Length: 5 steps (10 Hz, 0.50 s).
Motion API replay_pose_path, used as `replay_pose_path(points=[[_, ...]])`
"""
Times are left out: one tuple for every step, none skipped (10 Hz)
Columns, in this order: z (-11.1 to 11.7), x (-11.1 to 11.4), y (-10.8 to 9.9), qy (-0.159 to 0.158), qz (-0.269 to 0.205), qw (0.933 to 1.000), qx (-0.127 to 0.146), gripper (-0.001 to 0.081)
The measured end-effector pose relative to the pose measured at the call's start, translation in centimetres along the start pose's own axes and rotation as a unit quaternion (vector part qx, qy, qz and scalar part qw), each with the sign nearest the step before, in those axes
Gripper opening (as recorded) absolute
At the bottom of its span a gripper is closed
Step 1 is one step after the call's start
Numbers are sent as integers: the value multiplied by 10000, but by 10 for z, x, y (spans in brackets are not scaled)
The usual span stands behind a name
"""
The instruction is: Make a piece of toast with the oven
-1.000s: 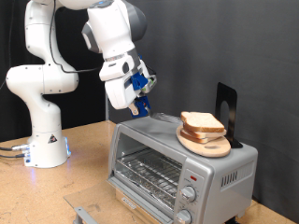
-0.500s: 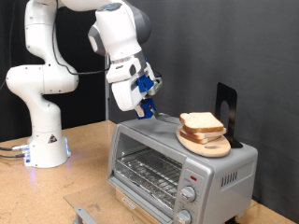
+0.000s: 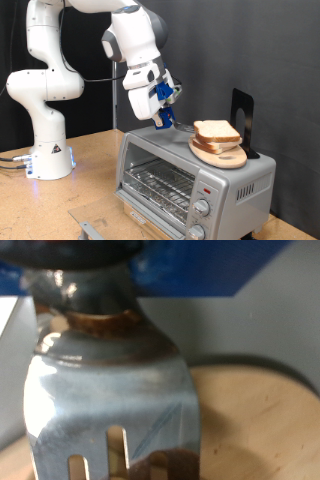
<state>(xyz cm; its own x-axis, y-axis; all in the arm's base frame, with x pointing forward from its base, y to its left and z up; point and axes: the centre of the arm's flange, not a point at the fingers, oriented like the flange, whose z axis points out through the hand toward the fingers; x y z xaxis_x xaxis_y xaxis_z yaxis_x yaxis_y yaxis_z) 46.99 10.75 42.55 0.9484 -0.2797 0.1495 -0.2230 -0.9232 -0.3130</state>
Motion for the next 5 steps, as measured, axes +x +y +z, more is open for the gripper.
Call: replay_pose_path(points=[[1,3,-4,65,24,10000,30,393],[2,7,-8,124,46,9999,59,393],[2,11,-11,178,60,9998,79,393],[2,13,-13,192,74,9998,84,393],[3,16,-15,193,81,9998,71,393]])
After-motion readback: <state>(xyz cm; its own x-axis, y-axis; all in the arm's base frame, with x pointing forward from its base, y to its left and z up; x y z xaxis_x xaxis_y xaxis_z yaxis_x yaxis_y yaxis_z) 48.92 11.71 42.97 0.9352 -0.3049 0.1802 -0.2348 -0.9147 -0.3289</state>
